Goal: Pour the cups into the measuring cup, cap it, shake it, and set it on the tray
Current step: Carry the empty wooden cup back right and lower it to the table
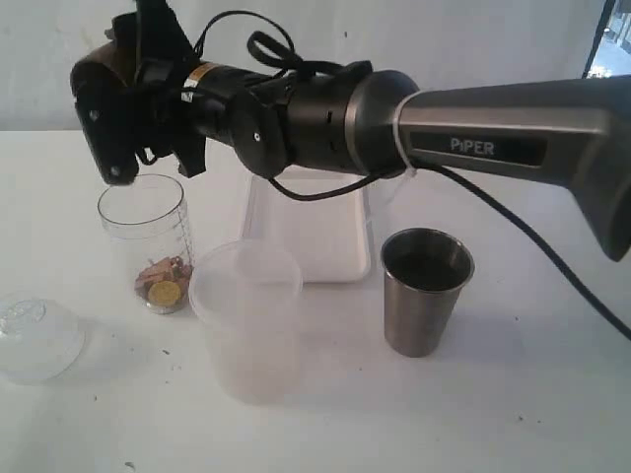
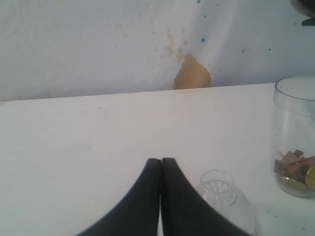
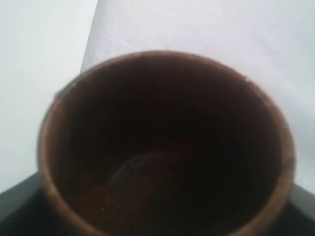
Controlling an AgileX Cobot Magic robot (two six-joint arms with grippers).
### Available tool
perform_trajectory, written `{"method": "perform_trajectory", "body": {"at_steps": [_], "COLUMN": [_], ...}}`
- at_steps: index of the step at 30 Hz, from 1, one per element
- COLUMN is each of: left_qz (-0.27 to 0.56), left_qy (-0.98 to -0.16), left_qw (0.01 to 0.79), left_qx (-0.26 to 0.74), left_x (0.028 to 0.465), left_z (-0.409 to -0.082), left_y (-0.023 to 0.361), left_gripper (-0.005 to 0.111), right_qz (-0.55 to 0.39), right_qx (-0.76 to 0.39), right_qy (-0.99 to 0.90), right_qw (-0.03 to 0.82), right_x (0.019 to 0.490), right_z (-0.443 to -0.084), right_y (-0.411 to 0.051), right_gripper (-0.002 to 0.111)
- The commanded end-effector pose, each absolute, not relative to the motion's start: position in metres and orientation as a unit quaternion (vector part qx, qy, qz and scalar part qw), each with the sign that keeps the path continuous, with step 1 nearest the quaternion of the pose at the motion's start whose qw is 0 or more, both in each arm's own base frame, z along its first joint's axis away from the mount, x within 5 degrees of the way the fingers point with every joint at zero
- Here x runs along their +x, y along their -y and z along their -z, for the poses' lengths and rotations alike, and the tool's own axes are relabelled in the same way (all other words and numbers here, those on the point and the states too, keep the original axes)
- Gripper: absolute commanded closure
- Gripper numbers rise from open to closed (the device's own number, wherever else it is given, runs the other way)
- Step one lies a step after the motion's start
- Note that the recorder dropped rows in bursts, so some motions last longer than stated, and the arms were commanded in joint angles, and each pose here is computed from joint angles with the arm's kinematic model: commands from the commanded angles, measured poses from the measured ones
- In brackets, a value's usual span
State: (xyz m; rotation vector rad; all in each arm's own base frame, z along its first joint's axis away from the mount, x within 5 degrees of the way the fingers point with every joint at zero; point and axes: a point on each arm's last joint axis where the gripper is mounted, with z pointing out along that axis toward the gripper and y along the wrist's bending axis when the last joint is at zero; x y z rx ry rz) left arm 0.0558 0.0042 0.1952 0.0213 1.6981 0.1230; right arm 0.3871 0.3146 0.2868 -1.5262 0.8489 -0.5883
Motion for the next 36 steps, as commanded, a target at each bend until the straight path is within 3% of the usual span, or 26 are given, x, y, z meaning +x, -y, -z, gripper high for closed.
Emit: {"method": "perform_trajectory", "body": {"at_steps": [1, 7, 13, 21, 27, 36], "left_qz": [-0.050, -0.050, -0.050, -0.050, -0.050, -0.050], "left_qy": [-0.747, -0.747, -0.747, -0.747, -0.747, -0.747], "left_qw": [0.663, 0.663, 0.663, 0.663, 0.663, 0.663], "left_qx": [0.009, 0.009, 0.009, 0.009, 0.009, 0.009], "left_x": [0.056, 0.056, 0.056, 0.056, 0.056, 0.056], "left_z": [-0.195, -0.195, -0.195, -0.195, -0.195, -0.195], "left_y": [-0.004, -0.004, -0.004, -0.004, -0.004, -0.004], "left_gripper": [0.106, 0.106, 0.106, 0.106, 0.106, 0.106], "right_qz": [0.137, 0.035, -0.038, -0.059, -0.043, 0.001], "right_qx": [-0.559, -0.476, -0.428, -0.367, -0.352, -0.230], "right_qy": [-0.487, -0.572, -0.652, -0.710, -0.746, -0.739], "right_qw": [0.657, 0.667, 0.624, 0.598, 0.564, 0.633], "right_x": [0.380, 0.374, 0.372, 0.376, 0.366, 0.342], "right_z": [-0.319, -0.344, -0.356, -0.370, -0.358, -0.329], "right_y": [-0.305, -0.288, -0.265, -0.217, -0.179, -0.117], "right_gripper": [0.108, 0.108, 0.108, 0.108, 0.108, 0.108]}}
